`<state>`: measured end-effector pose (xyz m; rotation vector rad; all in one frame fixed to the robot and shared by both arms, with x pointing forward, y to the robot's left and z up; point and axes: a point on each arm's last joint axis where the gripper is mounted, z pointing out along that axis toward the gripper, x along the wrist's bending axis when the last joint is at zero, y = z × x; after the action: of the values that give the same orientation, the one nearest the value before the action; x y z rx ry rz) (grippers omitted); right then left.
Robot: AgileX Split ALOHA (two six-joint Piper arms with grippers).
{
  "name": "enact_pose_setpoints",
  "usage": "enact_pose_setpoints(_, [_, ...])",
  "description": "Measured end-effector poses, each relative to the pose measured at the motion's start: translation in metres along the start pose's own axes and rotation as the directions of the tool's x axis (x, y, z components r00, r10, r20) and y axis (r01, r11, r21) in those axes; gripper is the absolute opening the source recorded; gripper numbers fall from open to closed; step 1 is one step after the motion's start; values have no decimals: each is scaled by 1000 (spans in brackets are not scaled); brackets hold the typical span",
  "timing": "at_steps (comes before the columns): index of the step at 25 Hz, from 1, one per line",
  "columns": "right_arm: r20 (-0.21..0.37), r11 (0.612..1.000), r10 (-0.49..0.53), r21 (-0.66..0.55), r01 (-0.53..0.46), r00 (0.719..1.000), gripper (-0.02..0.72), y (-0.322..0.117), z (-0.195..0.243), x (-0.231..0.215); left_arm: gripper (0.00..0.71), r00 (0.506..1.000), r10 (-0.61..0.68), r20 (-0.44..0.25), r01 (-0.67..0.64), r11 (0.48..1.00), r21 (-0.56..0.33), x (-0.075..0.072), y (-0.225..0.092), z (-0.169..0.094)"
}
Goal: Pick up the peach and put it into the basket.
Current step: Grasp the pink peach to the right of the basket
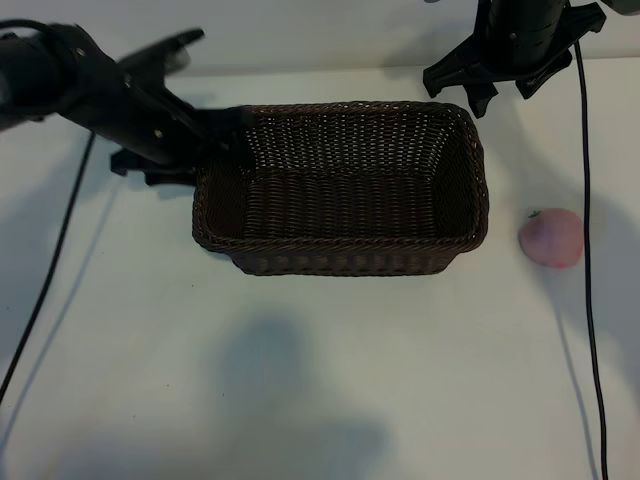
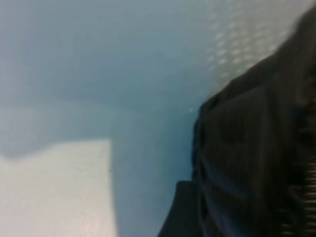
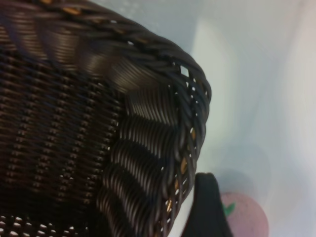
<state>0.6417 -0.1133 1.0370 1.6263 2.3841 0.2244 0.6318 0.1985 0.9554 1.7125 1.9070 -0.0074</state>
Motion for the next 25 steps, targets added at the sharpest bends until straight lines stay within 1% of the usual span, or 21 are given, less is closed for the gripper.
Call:
enact_pose_setpoints(5, [0, 1000, 0, 0, 0, 1000, 507, 0, 0, 0, 636, 1000, 6, 17, -6, 999, -44, -3, 8, -37])
enact_pose_setpoints(8, [0, 1000, 0, 0, 0, 1000, 507, 0, 0, 0, 633, 999, 34, 26, -32, 997, -76, -10, 9, -57])
enact_pose_setpoints(13, [0, 1000, 0, 0, 0, 1000, 507, 0, 0, 0, 626, 998, 61, 32, -57, 991, -125, -17, 10, -80])
enact_pose_setpoints(16, [0, 1000, 0, 0, 0, 1000, 507, 0, 0, 0, 622, 997, 73, 25, -70, 989, -131, -18, 11, -84])
enact_pose_setpoints(25, [0, 1000, 17, 1, -17, 1000, 507, 0, 0, 0, 599, 997, 78, 14, -76, 989, -124, -18, 11, -85])
